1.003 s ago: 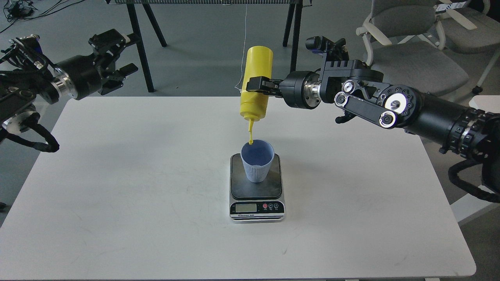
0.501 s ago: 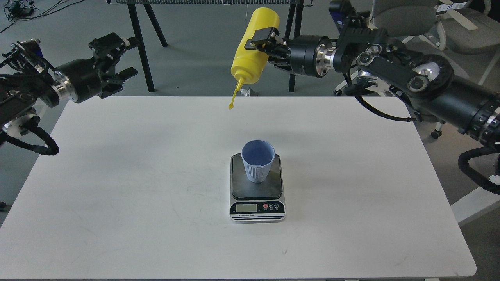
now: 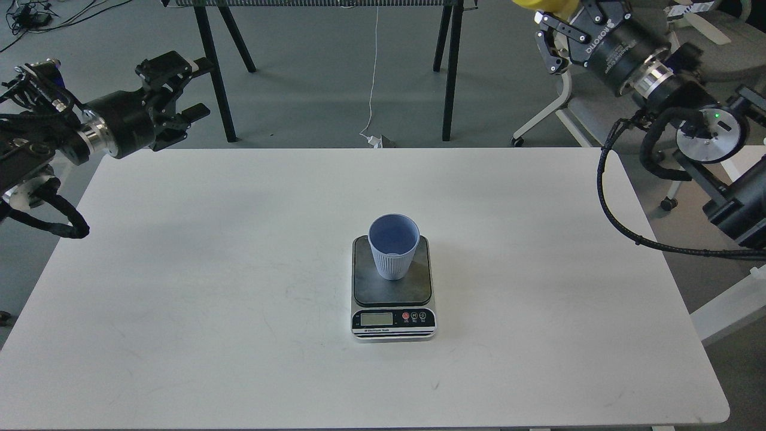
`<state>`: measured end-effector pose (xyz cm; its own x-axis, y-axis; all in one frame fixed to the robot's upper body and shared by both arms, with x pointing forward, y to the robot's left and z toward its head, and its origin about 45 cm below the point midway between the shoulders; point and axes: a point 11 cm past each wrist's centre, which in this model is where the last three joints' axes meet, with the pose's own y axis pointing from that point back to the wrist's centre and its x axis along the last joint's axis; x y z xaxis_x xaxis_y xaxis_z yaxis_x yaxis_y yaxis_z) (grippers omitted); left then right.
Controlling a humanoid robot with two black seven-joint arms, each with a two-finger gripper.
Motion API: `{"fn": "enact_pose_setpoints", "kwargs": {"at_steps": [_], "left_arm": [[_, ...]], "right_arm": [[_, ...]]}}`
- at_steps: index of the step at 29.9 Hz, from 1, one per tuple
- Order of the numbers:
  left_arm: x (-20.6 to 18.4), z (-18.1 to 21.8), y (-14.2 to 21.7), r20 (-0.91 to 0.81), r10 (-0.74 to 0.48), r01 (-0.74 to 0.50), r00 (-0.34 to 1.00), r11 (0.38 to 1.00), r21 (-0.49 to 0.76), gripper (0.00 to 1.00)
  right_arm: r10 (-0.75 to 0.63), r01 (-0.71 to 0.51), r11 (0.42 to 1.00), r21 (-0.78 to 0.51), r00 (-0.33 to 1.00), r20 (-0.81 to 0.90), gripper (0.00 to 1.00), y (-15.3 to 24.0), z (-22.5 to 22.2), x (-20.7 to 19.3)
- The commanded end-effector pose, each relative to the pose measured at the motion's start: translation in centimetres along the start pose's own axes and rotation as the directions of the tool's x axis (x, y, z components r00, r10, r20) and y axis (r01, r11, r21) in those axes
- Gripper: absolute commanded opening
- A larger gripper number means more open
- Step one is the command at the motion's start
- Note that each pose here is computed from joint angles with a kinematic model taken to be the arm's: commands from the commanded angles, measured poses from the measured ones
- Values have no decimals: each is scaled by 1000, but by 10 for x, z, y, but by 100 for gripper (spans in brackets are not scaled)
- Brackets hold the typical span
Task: Pour seasoning into cup on scale with both arms
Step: 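Raise the bottle upright with the right gripper and carry it back, then lower the yellow bottle onto the table with the right gripper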
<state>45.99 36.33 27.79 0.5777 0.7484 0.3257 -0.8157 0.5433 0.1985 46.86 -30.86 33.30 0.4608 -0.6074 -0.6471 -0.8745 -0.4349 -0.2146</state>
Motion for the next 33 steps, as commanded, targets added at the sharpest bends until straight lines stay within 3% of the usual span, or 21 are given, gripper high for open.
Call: {"fn": "enact_pose_setpoints", "kwargs": {"at_steps": [1,8,18,33], "left_arm": [[-1,-1,0,1,-2,2,1000,1000,3,96],[-2,-4,1,2,-7,7,1000,1000,13,96],[-3,-7,2,-1,-7,7,1000,1000,18,96],[-5,-11,2,-6,-10,10,1000,1000,23,96]], "right_arm": [[23,-41,996,82,979,201,2,36,5,13],[63,-165,967,195,894,443,2,95,22,41],[208,-385,910,153,745,634,2,169,100,83],[366,-551,832,64,633,682,2,221,159,116]]}}
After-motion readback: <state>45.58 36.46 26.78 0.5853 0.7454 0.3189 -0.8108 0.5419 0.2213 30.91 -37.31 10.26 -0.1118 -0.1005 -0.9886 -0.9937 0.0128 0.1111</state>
